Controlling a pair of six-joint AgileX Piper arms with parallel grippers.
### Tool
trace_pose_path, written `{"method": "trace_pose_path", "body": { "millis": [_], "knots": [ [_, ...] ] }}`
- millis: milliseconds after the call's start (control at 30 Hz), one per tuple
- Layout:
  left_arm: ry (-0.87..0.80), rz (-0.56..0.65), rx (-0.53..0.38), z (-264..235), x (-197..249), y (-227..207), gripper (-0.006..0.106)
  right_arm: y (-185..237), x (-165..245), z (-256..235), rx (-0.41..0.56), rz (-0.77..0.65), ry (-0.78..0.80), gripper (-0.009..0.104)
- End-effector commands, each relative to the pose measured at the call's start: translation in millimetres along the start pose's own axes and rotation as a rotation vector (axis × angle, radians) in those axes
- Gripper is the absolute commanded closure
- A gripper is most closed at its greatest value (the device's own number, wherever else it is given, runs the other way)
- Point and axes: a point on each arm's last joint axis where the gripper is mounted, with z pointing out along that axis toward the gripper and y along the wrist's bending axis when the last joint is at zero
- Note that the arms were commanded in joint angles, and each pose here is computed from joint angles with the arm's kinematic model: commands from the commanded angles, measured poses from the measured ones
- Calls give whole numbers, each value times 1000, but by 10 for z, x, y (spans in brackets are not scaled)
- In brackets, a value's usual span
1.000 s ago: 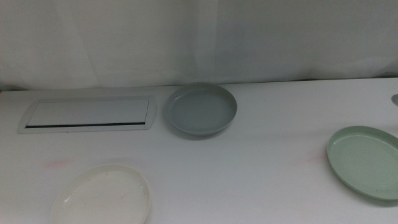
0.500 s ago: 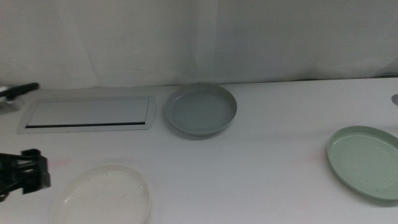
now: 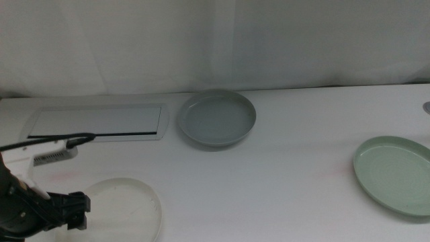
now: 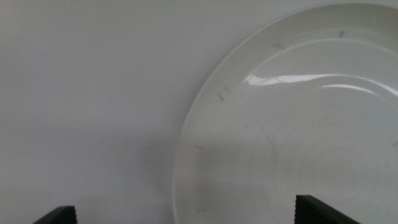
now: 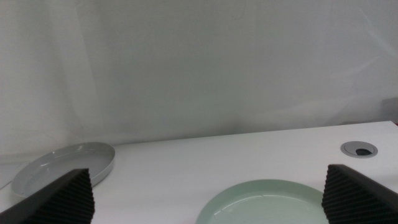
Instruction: Stack the three bowls on top of each other.
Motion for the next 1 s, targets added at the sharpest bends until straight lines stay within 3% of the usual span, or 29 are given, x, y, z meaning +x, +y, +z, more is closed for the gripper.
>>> {"method": "trace_pose_path", "body": {
  "millis": [0,533,633,700,767,867,967],
  "knots": [
    [-19,-6,13,106,33,-5,9,-14,105,-5,5,-13,-6,-8],
    [61,-29,3,454,57,-20,9,-14,105,-5,5,-13,-6,-8],
    [79,-41,-2,500,62,-20,15,-14,104,-6,5,-13,-8,-8],
    [100,-55,-8,540,73,-19,29,-14,104,-6,5,-13,-8,-8],
    [116,-68,-12,571,81,-19,50,-14,104,-6,5,-13,-8,-8],
    [130,-74,-16,601,84,-19,102,-14,104,-6,5,-13,-8,-8],
    [120,-72,-13,606,70,-23,103,-14,104,-6,5,-13,-8,-8]
  ]
}}
